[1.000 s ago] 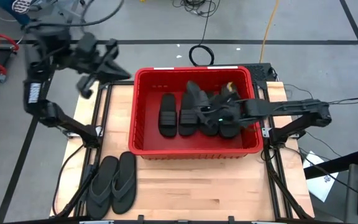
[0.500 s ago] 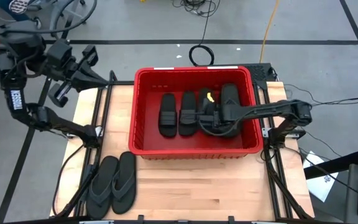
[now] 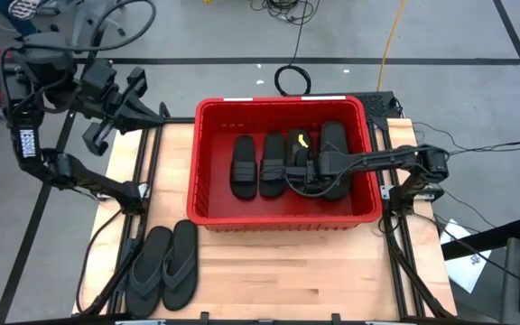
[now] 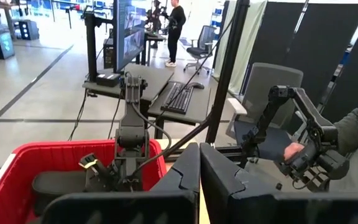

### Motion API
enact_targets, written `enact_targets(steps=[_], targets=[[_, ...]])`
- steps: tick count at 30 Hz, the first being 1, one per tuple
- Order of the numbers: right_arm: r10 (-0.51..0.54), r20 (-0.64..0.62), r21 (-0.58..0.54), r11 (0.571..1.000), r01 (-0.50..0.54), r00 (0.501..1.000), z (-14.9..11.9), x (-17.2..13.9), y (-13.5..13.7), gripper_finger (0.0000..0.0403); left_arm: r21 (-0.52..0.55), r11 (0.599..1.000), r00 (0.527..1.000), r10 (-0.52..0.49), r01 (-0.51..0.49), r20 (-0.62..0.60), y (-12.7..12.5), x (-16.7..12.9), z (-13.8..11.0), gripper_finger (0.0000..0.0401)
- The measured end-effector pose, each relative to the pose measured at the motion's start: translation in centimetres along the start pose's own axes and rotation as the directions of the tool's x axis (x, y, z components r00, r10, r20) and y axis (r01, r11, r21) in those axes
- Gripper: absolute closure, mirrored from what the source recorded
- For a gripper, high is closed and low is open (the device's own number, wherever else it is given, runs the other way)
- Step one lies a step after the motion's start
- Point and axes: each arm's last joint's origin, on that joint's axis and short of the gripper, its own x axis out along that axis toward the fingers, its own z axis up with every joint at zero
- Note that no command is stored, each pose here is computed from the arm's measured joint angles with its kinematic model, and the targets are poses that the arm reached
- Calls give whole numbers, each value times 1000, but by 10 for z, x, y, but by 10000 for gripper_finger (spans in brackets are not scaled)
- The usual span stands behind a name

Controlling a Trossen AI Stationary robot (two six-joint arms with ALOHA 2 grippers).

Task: Pick and place slides into bin
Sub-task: Put the black slide into the red container

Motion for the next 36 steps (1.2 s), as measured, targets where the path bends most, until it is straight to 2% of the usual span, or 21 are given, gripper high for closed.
enact_targets(steps=[11, 22, 29, 34, 36], targets=[[177, -60, -29, 983, -179, 982, 3, 1, 5, 332, -24, 1000, 1000, 1, -1, -1, 1, 1, 0, 393], [339, -168, -5, 939, -345, 926, 2, 2, 4, 237, -36, 999, 999, -6, 5, -49, 0, 0, -6, 393], [353, -102, 4, 935, -355, 930, 2, -11, -7, 204, -36, 999, 999, -7, 5, -51, 0, 0, -6, 393], [331, 24, 28, 943, -332, 943, 3, -28, -23, 208, -34, 999, 999, -7, 6, -50, 0, 0, -6, 393], [353, 89, 12, 935, -356, 931, 6, -35, -28, 218, -34, 999, 999, -7, 6, -50, 0, 0, -6, 394]])
